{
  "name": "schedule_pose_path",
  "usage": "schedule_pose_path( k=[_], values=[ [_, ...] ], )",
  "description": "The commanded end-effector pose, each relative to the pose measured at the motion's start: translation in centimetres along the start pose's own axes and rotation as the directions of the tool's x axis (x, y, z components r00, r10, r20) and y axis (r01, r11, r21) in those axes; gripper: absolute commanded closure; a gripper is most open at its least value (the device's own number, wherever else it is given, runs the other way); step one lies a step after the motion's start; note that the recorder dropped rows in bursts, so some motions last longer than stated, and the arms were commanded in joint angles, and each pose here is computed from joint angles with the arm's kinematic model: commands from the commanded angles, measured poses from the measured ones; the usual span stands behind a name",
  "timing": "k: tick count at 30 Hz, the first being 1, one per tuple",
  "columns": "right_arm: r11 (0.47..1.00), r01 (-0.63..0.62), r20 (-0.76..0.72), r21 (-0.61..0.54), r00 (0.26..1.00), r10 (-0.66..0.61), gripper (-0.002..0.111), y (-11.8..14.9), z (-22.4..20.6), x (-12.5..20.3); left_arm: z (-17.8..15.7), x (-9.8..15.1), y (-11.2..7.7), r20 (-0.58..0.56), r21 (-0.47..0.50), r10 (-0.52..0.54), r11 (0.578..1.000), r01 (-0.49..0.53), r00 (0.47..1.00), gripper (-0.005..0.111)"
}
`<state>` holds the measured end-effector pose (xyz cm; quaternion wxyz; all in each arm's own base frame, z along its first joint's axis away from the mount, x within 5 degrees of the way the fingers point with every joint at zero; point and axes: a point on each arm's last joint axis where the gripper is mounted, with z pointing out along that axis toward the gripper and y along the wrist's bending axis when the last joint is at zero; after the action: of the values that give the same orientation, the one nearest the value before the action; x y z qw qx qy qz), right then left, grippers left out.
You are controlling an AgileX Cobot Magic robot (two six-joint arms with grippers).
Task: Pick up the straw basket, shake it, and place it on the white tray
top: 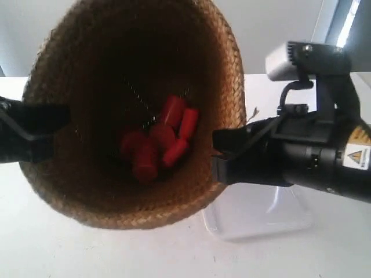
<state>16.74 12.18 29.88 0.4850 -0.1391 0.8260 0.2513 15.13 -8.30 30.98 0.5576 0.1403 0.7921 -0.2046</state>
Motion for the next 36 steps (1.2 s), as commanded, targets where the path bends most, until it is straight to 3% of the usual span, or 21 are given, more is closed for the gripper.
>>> schedule_pose_path(
  k=[1, 3, 5, 7, 9, 11, 14, 17, 19, 23, 25, 27, 29, 31, 32, 34, 36],
  values=[
    [0.99, 0.11, 0.22, -0.083, 0.971, -0.09, 0.108, 1.9, -4.8, -3.1, -3.5, -3.0, -0.9, 0.158, 0.017, 0.135, 0.99, -0.139, 0.978, 0.107],
    [0.984, 0.171, 0.248, -0.047, 0.957, -0.154, 0.108, 1.3, -4.0, -2.3, -2.7, -2.4, -0.5, 0.181, -0.016, 0.182, 0.983, -0.182, 0.966, 0.107],
    [0.979, 0.204, 0.162, 0.007, 0.966, -0.203, 0.108, 0.0, -1.6, -0.5, -0.5, -0.8, 0.0, 0.118, -0.03, 0.174, 0.985, -0.172, 0.978, 0.107],
    [0.986, 0.161, 0.071, 0.031, 0.984, -0.163, 0.108, -0.7, -0.3, 0.2, 0.6, -0.2, 0.1, 0.053, -0.021, 0.161, 0.987, -0.16, 0.986, 0.107],
    [0.998, 0.053, 0.046, 0.015, 0.998, -0.054, 0.108, -0.1, -0.9, -0.7, -0.5, -1.4, -0.5, 0.065, 0.009, 0.147, 0.989, -0.148, 0.987, 0.107],
    [0.997, 0.066, 0.142, -0.049, 0.988, -0.058, 0.108, 1.3, -3.4, -2.4, -2.9, -3.2, -1.3, 0.13, 0.04, 0.158, 0.986, -0.165, 0.979, 0.107],
    [0.986, 0.15, 0.289, -0.068, 0.949, -0.125, 0.108, 1.6, -4.4, -2.8, -3.1, -2.8, -0.8, 0.166, 0.006, 0.192, 0.981, -0.196, 0.967, 0.107],
    [0.988, 0.151, 0.17, -0.004, 0.974, -0.148, 0.108, 0.1, -1.0, -0.8, 0.1, -0.3, 0.5, 0.095, -0.049, 0.125, 0.992, -0.12, 0.988, 0.107],
    [0.999, 0.053, 0.102, -0.008, 0.993, -0.052, 0.108, 0.2, -0.7, -1.1, 0.0, -0.8, 0.3, 0.078, -0.029, 0.071, 0.997, -0.068, 0.994, 0.107],
    [0.99, 0.08, 0.243, -0.114, 0.969, -0.05, 0.108, 2.4, -4.7, -3.6, -3.6, -4.1, -1.2, 0.209, 0.026, 0.143, 0.988, -0.151, 0.968, 0.107],
    [0.982, 0.155, 0.301, -0.109, 0.947, -0.116, 0.108, 2.4, -4.9, -3.2, -3.4, -3.7, -1.0, 0.201, 0.008, 0.177, 0.983, -0.182, 0.964, 0.107],
    [0.984, 0.171, 0.261, -0.059, 0.954, -0.15, 0.108, 1.3, -2.6, -1.6, -1.3, -1.8, -0.3, 0.109, -0.009, 0.171, 0.985, -0.171, 0.979, 0.107],
    [0.991, 0.129, 0.171, -0.023, 0.978, -0.123, 0.108, 0.3, -0.5, -0.4, 0.5, -0.4, 0.3, 0.024, -0.026, 0.169, 0.985, -0.169, 0.985, 0.107],
    [0.998, -0.017, 0.143, -0.056, 0.989, 0.025, 0.108, 0.8, -0.5, -1.0, 0.1, -1.3, -0.1, 0.019, -0.001, 0.102, 0.995, -0.102, 0.995, 0.107],
    [0.996, -0.025, 0.162, -0.09, 0.986, 0.04, 0.108, 1.5, -1.4, -1.7, -0.7, -2.1, -0.5, 0.033, 0.02, 0.095, 0.995, -0.095, 0.995, 0.107],
    [0.987, 0.036, 0.244, -0.16, 0.97, 0.004, 0.108, 2.9, -3.6, -2.7, -2.6, -3.5, -1.3, 0.097, 0.056, 0.107, 0.992, -0.113, 0.99, 0.107],
    [0.977, 0.162, 0.285, -0.139, 0.951, -0.117, 0.108, 2.9, -3.8, -2.4, -2.9, -3.6, -1.2, 0.135, 0.035, 0.158, 0.986, -0.164, 0.978, 0.107]
  ],
)
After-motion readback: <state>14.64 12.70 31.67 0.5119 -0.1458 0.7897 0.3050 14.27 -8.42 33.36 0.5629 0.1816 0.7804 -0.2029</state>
